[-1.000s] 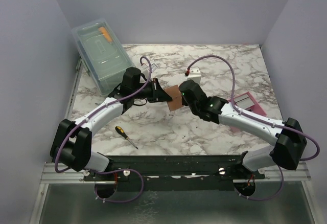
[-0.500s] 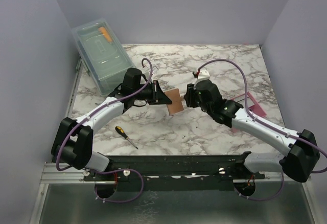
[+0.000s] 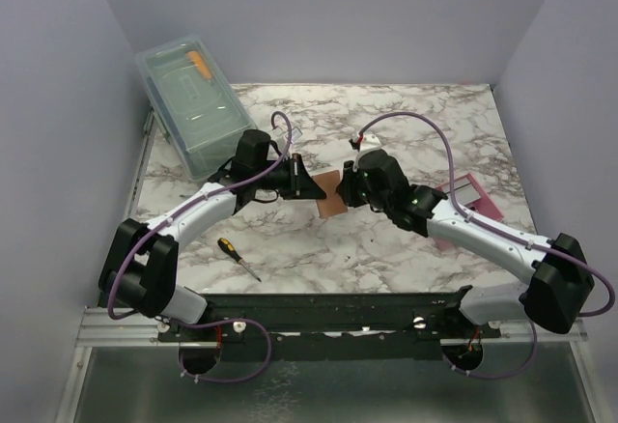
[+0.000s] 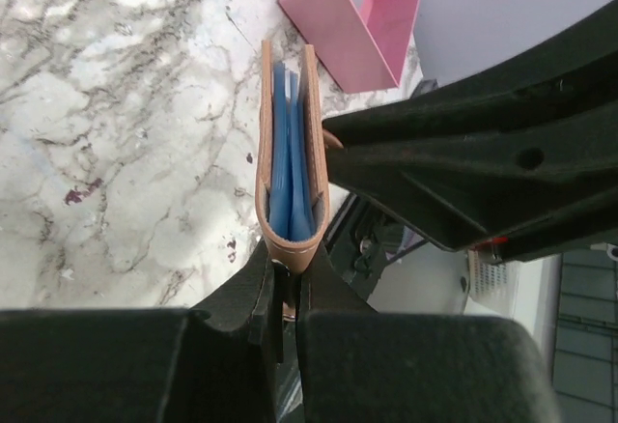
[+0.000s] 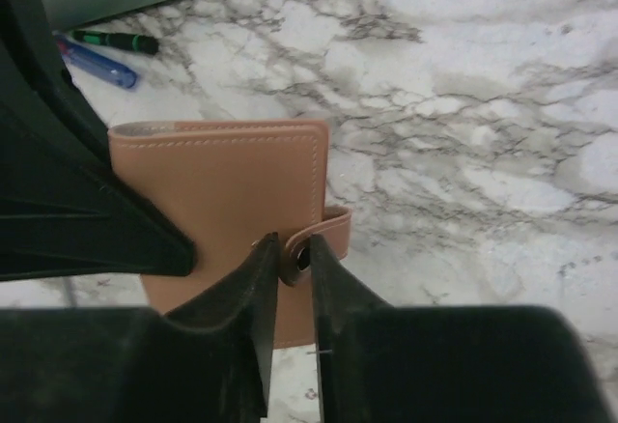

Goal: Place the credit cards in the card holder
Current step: Open the card holder at the center of the board.

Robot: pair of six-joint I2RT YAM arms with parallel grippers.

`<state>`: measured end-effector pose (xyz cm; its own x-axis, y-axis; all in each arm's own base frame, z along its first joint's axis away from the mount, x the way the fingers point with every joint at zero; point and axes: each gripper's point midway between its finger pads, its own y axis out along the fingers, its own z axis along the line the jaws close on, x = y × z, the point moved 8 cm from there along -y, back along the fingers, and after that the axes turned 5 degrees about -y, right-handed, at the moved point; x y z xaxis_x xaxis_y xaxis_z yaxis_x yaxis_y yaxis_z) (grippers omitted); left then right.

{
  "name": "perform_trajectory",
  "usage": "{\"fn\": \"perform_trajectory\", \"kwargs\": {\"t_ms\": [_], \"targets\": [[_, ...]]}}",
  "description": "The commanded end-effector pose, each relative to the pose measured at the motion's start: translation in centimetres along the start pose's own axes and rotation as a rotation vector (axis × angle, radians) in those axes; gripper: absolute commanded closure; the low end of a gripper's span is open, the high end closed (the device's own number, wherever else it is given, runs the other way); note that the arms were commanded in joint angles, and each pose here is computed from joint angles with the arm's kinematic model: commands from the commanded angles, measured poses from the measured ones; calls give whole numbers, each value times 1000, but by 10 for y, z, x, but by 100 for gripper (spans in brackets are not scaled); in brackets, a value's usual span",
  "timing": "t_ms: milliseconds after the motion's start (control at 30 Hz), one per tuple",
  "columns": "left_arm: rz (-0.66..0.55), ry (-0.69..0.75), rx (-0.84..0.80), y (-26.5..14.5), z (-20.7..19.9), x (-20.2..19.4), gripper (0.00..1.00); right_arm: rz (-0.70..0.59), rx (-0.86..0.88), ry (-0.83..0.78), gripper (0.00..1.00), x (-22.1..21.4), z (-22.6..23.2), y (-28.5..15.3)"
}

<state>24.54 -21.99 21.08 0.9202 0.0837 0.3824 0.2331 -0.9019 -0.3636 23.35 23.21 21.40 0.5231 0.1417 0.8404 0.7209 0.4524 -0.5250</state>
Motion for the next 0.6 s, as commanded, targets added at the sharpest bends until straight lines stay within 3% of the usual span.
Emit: {"fn": "perform_trajectory", "kwargs": {"t_ms": [0, 133, 233, 333, 567], "targets": [[20, 44, -50, 0, -12, 4, 100, -14, -146, 4, 97, 1, -15, -1], [16, 14, 10, 4, -3, 2, 100, 9, -180, -11, 100, -2, -20, -6], [37, -102, 138, 21, 23, -11, 93, 56, -90, -23, 100, -12, -13, -7], [131, -232, 237, 41, 50, -31, 90, 113, -14, 23, 100, -30, -6, -5], [58, -267, 389, 40, 68, -34, 37, 130, 2, 102, 100, -54, -9, -12]]}}
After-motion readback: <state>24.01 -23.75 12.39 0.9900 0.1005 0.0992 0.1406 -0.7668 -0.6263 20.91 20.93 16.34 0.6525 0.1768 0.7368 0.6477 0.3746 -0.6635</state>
